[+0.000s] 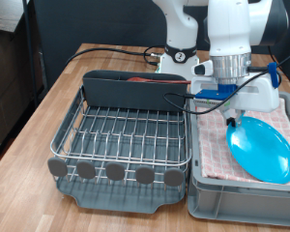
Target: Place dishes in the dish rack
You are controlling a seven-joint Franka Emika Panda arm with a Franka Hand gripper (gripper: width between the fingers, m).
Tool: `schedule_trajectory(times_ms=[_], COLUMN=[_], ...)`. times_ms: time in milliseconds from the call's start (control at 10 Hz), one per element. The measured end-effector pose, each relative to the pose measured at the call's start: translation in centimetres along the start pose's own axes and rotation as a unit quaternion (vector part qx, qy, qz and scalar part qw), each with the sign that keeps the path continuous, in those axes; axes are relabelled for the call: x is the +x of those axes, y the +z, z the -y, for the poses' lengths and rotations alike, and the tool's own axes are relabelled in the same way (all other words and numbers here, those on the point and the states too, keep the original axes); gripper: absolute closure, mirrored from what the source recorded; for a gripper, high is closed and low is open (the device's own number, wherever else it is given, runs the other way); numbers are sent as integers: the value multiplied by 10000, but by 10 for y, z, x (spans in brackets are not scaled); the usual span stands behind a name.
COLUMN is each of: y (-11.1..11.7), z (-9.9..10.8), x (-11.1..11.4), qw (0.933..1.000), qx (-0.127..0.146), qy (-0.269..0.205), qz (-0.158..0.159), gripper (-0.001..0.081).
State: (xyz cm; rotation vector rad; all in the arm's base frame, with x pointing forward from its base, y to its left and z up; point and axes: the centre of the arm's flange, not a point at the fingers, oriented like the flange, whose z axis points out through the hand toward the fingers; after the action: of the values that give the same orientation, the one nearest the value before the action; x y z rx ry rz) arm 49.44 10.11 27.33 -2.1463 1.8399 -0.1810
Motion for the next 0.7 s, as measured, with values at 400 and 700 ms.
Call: schedule_trajectory(times_ms=[400,700], y=[-31,-62], z=[2,6], x=[0,-2], qw=[9986,9923], qx=[-251,-646], qy=[-434,-895], qz=[-140,-570], gripper=[780,780])
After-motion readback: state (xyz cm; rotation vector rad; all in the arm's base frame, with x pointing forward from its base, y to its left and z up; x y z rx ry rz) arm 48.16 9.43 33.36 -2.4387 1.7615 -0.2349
